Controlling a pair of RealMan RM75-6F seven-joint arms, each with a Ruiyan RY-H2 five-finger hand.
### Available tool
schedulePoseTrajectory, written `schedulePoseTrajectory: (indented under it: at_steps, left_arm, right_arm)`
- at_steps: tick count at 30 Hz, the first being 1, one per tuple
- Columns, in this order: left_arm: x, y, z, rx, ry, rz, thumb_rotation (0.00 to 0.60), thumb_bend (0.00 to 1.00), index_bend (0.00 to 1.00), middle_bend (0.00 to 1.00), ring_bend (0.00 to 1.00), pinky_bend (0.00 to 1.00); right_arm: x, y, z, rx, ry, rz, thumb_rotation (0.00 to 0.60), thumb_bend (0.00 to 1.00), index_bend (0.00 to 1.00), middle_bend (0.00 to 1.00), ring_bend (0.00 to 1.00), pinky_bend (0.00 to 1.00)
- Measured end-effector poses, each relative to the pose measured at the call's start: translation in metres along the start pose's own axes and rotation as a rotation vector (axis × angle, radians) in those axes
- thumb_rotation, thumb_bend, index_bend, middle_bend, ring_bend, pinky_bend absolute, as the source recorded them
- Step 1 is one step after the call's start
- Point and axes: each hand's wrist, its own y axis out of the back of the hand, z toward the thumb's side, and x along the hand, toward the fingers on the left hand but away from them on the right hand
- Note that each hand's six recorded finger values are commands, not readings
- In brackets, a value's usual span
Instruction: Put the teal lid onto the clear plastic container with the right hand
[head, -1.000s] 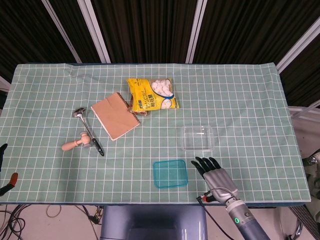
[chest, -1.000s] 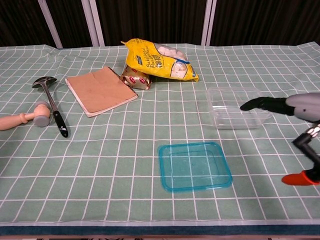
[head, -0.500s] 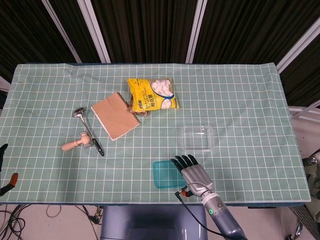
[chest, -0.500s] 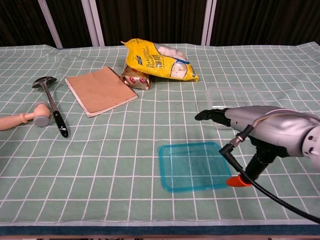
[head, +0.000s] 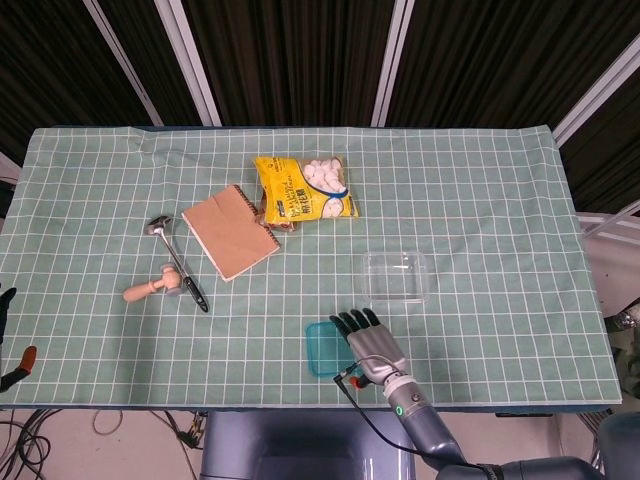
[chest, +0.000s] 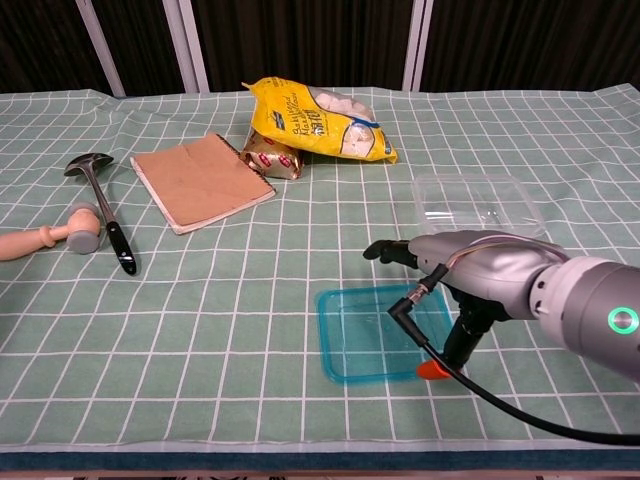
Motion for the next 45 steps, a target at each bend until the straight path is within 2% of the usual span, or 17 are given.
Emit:
schedulePoseTrajectory:
  at_steps: [16, 45]
  left_arm:
    - [0.000, 0.000, -0.001, -0.001, 0.004, -0.005, 0.600, 0.32, 0.07, 0.00, 0.00, 0.00]
    - [0.001, 0.000, -0.001, 0.000, 0.007, -0.004, 0.600, 0.32, 0.07, 0.00, 0.00, 0.00]
  right_arm:
    - [-0.013, -0.008, 0.008, 0.008, -0.017, 0.031, 0.600, 0.22, 0.00, 0.12, 0.00, 0.00]
    - [-0.020, -0.015, 0.015, 0.009, -0.010, 0.030, 0.600, 0.22, 0.00, 0.15, 0.00, 0.00]
